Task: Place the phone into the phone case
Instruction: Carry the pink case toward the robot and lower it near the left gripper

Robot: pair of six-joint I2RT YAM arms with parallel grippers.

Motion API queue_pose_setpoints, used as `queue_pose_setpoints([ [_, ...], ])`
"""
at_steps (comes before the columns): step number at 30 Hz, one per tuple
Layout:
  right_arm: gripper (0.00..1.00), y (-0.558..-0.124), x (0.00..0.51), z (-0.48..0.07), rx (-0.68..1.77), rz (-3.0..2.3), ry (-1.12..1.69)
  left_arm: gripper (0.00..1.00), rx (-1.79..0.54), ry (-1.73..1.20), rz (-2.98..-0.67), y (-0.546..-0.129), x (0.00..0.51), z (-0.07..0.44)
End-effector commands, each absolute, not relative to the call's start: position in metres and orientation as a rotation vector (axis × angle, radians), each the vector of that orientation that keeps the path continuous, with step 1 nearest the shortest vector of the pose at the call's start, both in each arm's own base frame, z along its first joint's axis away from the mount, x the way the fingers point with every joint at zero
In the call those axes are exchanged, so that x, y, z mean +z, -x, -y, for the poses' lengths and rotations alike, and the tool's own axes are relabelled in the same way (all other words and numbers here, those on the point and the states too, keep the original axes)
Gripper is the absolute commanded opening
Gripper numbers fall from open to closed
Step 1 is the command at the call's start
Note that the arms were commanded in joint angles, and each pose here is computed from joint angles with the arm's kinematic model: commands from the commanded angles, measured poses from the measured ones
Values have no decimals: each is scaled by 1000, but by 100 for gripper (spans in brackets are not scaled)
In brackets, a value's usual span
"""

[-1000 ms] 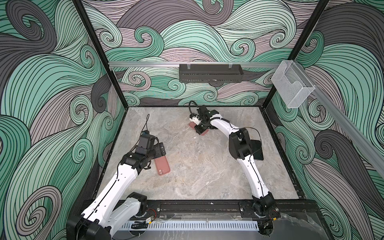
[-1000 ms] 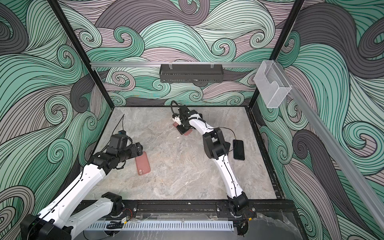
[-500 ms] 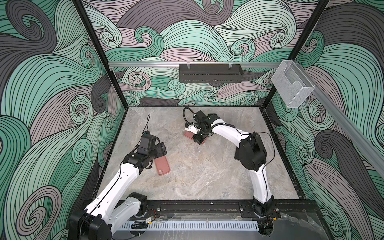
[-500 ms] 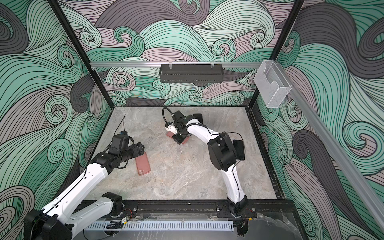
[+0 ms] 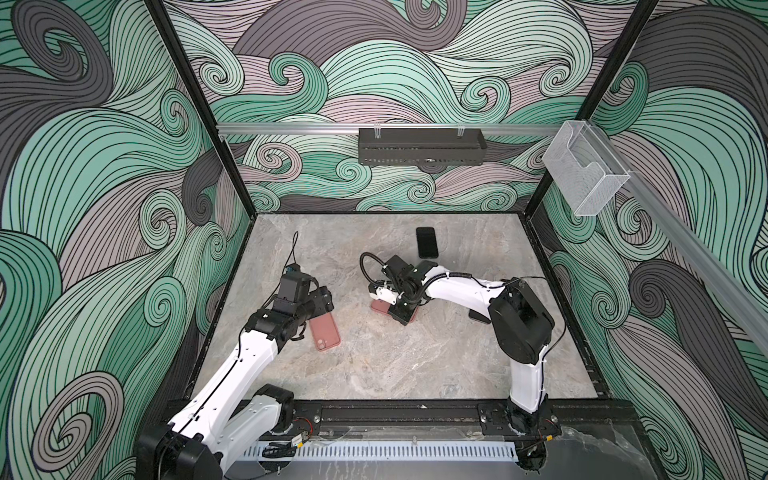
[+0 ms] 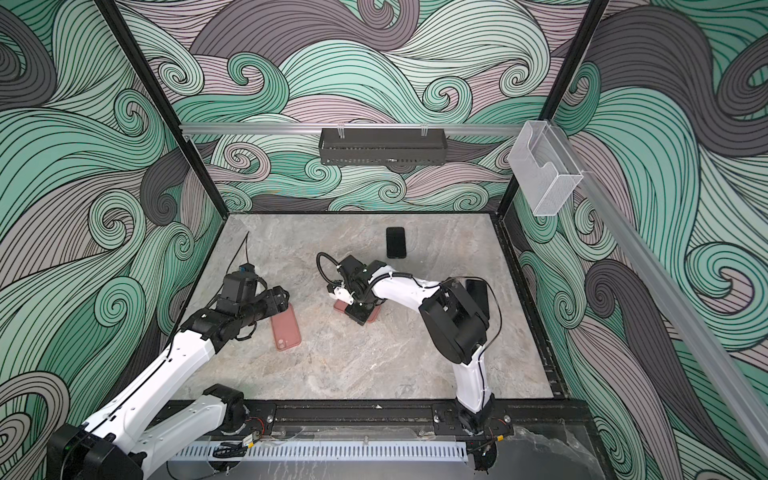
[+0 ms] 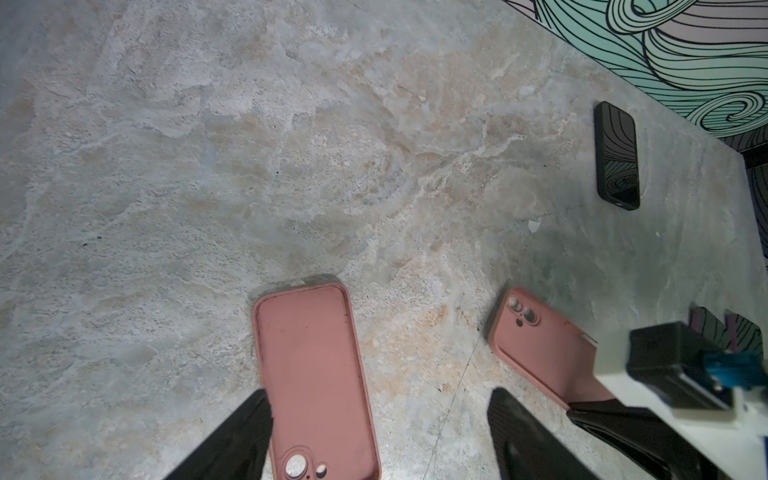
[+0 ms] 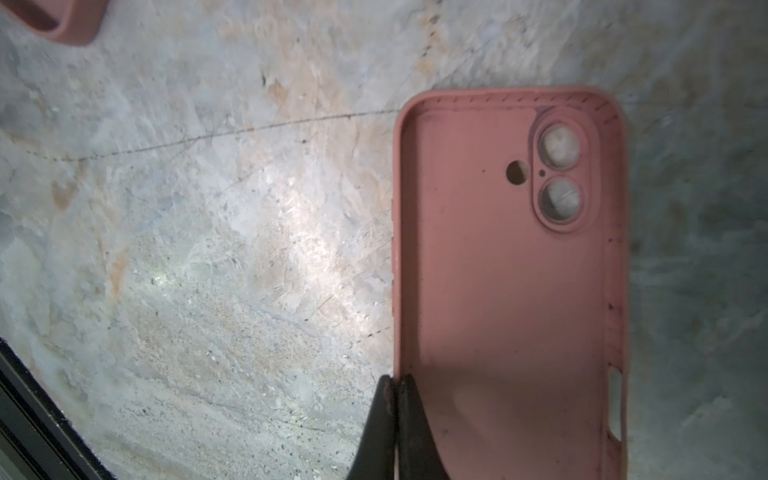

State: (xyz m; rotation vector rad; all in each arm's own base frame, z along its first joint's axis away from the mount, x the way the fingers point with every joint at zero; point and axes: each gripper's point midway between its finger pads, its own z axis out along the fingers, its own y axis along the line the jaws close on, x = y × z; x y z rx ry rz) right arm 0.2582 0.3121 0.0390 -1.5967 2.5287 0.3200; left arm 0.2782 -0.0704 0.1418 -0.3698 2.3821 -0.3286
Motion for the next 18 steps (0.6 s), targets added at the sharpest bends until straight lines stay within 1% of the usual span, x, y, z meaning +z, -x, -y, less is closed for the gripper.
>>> queue_pose_setpoints([
  [1, 0, -255, 42, -311, 289, -2502, 1592, 83, -394, 338, -2387, -283, 143, 80],
  [3, 0, -249, 38, -309, 291, -2511, 1588, 85, -425, 310, -2399, -283, 142, 86],
  [5, 6, -246, 36, -308, 294, -2519, 1573, 86, -426, 305, -2411, -283, 139, 87],
  [7, 16, -242, 35, -308, 306, -2524, 1563, 86, -425, 300, -2419, -284, 136, 88],
  [9, 20, -240, 36, -308, 324, -2533, 1541, 86, -426, 299, -2427, -285, 133, 89],
  [10, 24, -239, 36, -308, 332, -2536, 1528, 86, -430, 297, -2427, -286, 133, 89],
  [12, 28, -238, 39, -309, 351, -2539, 1500, 86, -434, 296, -2442, -287, 129, 91],
  [14, 36, -238, 45, -310, 369, -2552, 1441, 85, -443, 293, -2456, -289, 126, 94],
  [15, 37, -238, 49, -312, 389, -2553, 1411, 85, -448, 288, -2464, -289, 125, 95],
  [18, 44, -247, 67, -311, 407, -2537, 1199, 82, -482, 250, -2486, -293, 123, 103],
])
